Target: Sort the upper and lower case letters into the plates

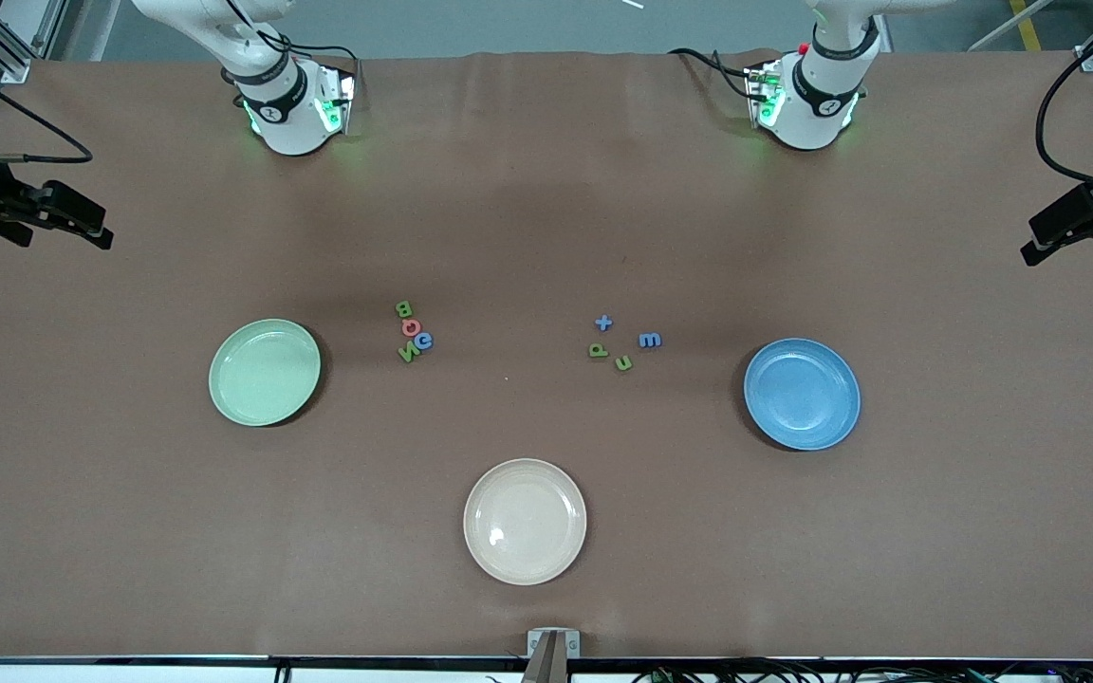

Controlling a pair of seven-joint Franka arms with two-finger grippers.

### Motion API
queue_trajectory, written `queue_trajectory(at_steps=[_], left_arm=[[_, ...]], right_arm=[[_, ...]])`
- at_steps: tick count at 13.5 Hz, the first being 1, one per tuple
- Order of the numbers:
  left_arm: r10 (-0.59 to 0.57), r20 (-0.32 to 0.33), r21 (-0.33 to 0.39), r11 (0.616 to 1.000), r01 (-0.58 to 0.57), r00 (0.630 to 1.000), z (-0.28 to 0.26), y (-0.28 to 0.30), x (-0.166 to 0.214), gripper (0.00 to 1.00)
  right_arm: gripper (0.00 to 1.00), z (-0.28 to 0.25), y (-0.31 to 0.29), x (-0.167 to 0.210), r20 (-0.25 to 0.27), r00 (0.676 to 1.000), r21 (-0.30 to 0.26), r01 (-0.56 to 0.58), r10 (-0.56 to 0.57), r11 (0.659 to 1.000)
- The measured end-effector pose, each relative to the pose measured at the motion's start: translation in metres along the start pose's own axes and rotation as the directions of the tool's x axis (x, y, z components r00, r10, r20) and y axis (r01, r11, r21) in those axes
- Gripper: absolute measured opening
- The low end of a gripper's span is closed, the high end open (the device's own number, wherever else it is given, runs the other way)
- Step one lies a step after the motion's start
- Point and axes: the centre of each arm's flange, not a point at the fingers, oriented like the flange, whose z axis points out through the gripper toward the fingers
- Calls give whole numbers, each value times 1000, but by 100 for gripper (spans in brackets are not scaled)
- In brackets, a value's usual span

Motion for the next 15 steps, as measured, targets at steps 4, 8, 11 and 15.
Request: queue_trajectory(at_steps=[4,8,11,15], left_arm=[[0,3,0,1000,0,1000,0,0,0,100],[-1,13,1,1000,1,1000,2,0,-1,100],[12,45,2,1000,-12,999,13,11,-2,100],[0,144,4,1000,-1,990,67,84,1,100]], right_arm=[[100,0,3,0,1,1000,-2,2,-2,1000],[100,0,3,0,2,1000,-2,1,-1,1000],[100,0,3,0,3,1000,-2,1,-1,1000],[100,0,3,0,3,1000,-2,1,-1,1000]])
